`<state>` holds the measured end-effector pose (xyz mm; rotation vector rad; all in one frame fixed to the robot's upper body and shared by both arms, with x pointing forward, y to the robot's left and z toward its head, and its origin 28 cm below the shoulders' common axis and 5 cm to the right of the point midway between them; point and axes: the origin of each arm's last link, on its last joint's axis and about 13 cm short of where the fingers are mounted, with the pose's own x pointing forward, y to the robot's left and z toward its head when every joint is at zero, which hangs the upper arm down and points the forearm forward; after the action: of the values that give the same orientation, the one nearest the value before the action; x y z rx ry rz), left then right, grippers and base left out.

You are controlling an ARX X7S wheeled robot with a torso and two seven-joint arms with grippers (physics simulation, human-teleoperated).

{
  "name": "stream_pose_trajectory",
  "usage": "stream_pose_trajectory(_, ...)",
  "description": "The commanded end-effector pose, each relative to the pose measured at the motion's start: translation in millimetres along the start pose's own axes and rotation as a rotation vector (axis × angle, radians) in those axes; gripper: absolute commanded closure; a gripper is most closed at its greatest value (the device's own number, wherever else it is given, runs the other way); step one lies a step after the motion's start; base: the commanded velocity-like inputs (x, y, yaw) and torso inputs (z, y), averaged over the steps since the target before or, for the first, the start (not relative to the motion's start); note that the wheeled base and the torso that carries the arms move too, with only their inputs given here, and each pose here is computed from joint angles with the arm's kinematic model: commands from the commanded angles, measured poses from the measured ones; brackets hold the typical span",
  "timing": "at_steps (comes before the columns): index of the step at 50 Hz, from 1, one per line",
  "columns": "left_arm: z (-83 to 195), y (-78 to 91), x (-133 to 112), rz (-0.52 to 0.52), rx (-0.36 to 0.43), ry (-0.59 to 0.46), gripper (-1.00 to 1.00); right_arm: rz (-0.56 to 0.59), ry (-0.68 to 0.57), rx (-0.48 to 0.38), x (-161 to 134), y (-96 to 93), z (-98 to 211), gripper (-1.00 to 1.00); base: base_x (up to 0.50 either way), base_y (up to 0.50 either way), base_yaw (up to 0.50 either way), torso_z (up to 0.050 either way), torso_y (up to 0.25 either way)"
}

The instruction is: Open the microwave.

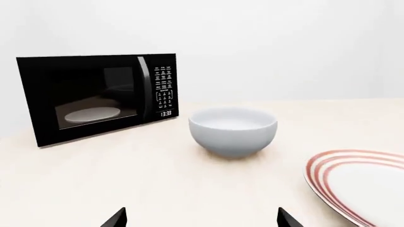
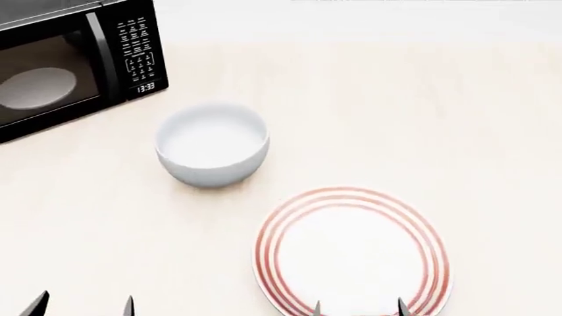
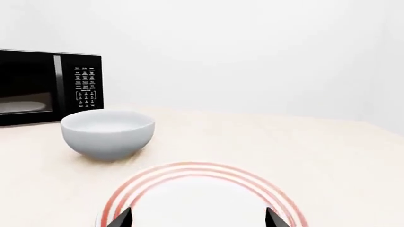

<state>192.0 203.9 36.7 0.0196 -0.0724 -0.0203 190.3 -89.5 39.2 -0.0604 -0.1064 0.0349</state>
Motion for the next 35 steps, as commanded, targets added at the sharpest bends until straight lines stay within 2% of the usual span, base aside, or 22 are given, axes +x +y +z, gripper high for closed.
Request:
stream_pose_trajectory(1, -1.0, -0.2, 0.3, -0.007, 0.002, 0.006, -1.00, 0.006, -0.001, 0.000, 0.9, 0.9, -0.9, -1.00, 0.25, 0.33, 0.00, 0.000, 0.000)
stream_pose_trajectory(35, 0.1, 0.2, -1.4, -0.008, 0.002, 0.005, -1.00, 0.008, 0.003, -0.024, 0.1, 1.2, -2.1, -1.00, 0.26, 0.33, 0.00, 0.000, 0.000)
